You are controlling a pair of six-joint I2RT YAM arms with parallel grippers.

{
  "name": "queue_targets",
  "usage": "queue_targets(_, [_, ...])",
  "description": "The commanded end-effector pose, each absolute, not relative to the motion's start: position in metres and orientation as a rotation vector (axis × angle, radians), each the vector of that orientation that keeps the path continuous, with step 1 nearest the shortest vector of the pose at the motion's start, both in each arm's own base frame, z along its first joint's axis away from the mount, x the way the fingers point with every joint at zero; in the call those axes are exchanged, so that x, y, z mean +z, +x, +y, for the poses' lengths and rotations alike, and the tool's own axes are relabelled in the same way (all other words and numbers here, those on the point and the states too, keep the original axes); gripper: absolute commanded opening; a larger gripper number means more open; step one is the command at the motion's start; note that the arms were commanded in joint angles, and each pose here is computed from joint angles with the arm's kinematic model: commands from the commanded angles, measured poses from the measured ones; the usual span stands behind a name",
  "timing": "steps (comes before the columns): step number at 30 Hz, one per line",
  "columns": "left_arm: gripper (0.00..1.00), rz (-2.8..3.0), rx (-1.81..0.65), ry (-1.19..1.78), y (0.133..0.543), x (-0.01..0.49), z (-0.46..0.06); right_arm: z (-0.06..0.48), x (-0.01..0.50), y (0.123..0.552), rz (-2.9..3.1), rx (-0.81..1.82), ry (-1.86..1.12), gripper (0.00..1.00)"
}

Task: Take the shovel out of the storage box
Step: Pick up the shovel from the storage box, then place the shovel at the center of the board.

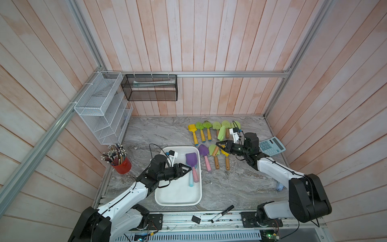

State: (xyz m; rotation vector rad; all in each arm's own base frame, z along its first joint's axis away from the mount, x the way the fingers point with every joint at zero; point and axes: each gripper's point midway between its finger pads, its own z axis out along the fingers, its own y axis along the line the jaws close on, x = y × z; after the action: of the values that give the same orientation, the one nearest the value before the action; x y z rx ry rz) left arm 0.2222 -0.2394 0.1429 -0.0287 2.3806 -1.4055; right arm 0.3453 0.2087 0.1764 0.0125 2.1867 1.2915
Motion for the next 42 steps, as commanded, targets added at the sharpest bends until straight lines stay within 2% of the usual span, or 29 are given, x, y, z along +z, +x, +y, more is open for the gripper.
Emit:
queue_targets(1, [0.52,2.401,-1.292,0.04,0.23,0.139,-0.246,0.183,0.159,0.348,2.288,1.086,0.053,0.19])
queue_targets(6, [0.49,2.458,-1.201,0.085,0.232,0.125,-0.261,0.147,0.131,0.353,2.392,0.799,0.117,0.19])
queue_targets(12, [0.49,2.52,-1.073,0.113,0.231,0.11,-0.268,0.108,0.125,0.352,2.413,0.51,0.176,0.2])
queue_targets(18, [0.49,2.539,-1.041,0.12,0.232,0.102,-0.275,0.084,0.105,0.353,2.463,0.32,0.218,0.2])
queue_targets(26, [0.49,2.583,-0.949,0.123,0.231,0.089,-0.275,0.076,0.071,0.353,2.551,0.229,0.24,0.2])
queue_targets(42, [0.49,2.667,-0.822,0.129,0.226,0.064,-0.267,0.068,0.042,0.362,2.591,0.169,0.268,0.22])
